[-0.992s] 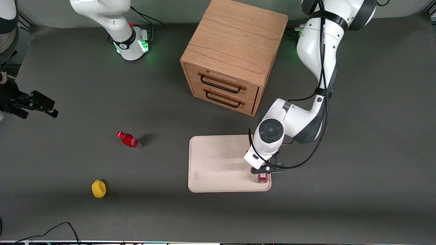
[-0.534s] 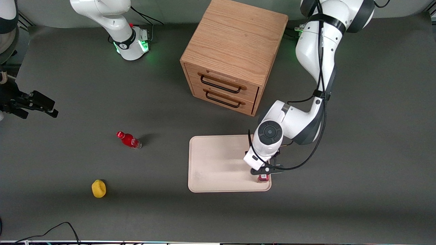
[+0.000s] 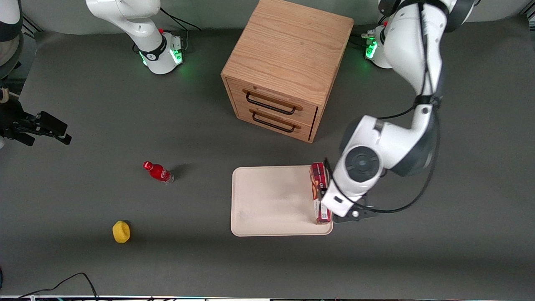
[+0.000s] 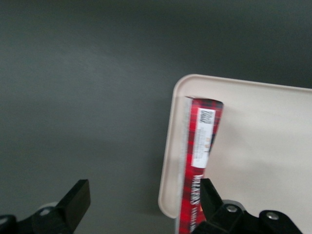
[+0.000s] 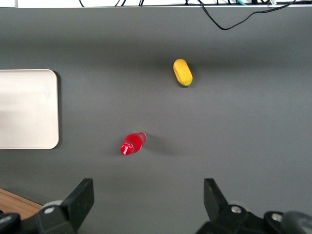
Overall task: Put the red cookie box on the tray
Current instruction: 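Open the left gripper and raise it away from the tray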
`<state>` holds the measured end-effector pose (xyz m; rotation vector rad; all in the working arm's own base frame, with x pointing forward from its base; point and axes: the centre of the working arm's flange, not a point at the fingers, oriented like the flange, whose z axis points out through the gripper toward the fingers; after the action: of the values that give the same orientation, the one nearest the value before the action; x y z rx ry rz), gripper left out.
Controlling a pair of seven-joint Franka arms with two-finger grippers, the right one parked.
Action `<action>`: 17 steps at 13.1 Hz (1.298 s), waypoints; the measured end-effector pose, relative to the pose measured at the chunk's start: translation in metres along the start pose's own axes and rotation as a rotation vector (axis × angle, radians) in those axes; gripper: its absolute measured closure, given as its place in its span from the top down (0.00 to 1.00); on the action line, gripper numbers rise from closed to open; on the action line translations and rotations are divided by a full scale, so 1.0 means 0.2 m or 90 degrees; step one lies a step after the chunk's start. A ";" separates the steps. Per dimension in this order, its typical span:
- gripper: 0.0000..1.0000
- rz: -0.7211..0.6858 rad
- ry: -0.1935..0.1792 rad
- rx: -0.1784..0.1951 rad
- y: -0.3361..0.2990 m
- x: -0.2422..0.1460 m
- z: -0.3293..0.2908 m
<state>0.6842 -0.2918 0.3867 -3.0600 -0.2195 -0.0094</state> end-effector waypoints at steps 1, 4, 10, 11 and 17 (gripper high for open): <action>1.00 0.014 -0.001 0.000 -0.14 0.04 -0.12; 1.00 0.011 -0.004 0.002 -0.52 0.09 -0.33; 1.00 0.042 -0.001 0.001 -1.08 0.12 -0.46; 1.00 0.039 0.006 0.000 -1.11 0.10 -0.54; 1.00 0.046 0.008 -0.019 -1.13 -0.12 -0.90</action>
<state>0.6276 -0.0858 0.5820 -3.0945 -0.1091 -0.0268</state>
